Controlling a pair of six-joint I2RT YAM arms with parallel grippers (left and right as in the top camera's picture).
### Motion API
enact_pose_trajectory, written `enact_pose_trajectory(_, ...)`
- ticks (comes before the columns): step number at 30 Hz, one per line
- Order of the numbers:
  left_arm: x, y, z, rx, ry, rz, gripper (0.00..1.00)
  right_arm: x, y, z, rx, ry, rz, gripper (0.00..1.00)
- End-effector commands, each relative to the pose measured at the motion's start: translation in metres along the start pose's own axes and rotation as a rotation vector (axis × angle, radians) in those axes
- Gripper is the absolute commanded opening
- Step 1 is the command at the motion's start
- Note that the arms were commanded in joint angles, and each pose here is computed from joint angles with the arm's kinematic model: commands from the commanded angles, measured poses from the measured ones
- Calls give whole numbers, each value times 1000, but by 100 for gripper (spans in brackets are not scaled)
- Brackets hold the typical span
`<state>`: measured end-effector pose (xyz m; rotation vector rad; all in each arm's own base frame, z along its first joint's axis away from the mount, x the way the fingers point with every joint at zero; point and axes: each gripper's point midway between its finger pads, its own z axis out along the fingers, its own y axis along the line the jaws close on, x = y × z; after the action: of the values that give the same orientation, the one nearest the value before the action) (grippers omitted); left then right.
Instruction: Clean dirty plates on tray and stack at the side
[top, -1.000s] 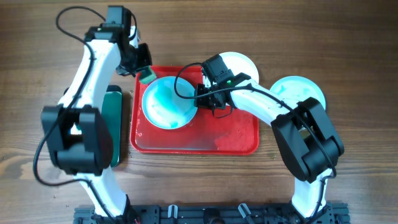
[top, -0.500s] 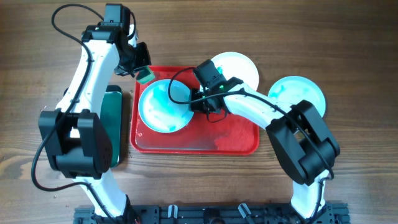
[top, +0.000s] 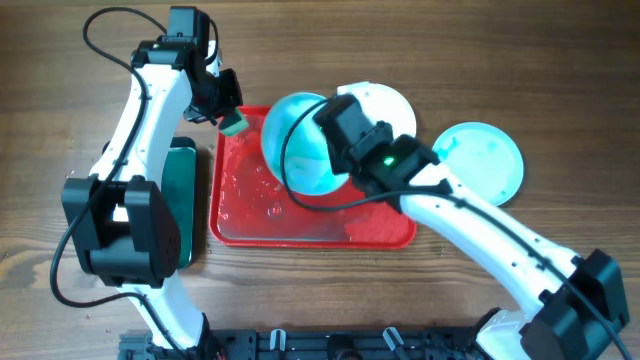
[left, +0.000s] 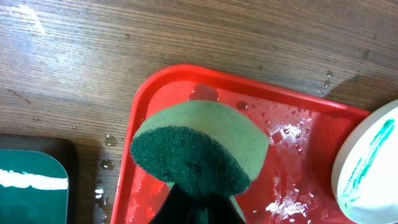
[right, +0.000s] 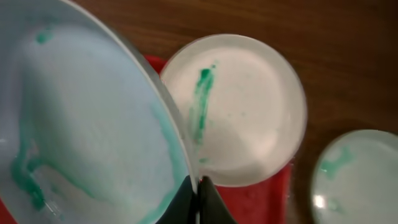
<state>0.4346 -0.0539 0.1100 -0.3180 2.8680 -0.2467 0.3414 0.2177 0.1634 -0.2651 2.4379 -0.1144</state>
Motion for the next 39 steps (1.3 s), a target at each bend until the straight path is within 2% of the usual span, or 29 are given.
enact_pose_trajectory(1,-2,1,-4,-6,-12,-9,4,-18,-14,-27,231,-157,-99,4)
enact_pose_trajectory(7,-2,1,-4,-6,-12,-9,4,-37,-4,-95,523,-442,-239,4)
enact_pose_trajectory(11,-2,1,-4,-6,-12,-9,4,-48,3,-127,648,-538,-322,4)
enact_pose_trajectory(13,-2,1,-4,-6,-12,-9,4,-55,5,-139,698,-568,-329,4)
enact_pose_trajectory(23,-1,1,-4,-7,-9,-9,4,-68,14,-146,684,-588,-311,4)
enact_pose_trajectory(26,-1,1,-4,-8,-8,-9,4,-62,29,-130,572,-558,-379,4)
enact_pose_trajectory(27,-1,1,-4,-7,-8,-9,4,-54,41,-117,488,-521,-446,5)
enact_pose_trajectory(29,-1,1,-4,-8,-8,-9,4,-30,60,-96,312,-434,-473,5)
enact_pose_trajectory(32,0,2,-4,-9,-5,-10,4,16,86,-72,35,-238,-422,4)
enact_pose_trajectory(35,0,1,-4,-8,-5,-10,4,37,115,-73,-219,-117,-362,4)
enact_pose_trajectory(37,1,2,-4,-9,-3,-10,4,31,119,-86,-348,-98,-312,4)
enact_pose_trajectory(39,2,2,-4,-11,2,-10,4,11,101,-99,-437,-105,-225,5)
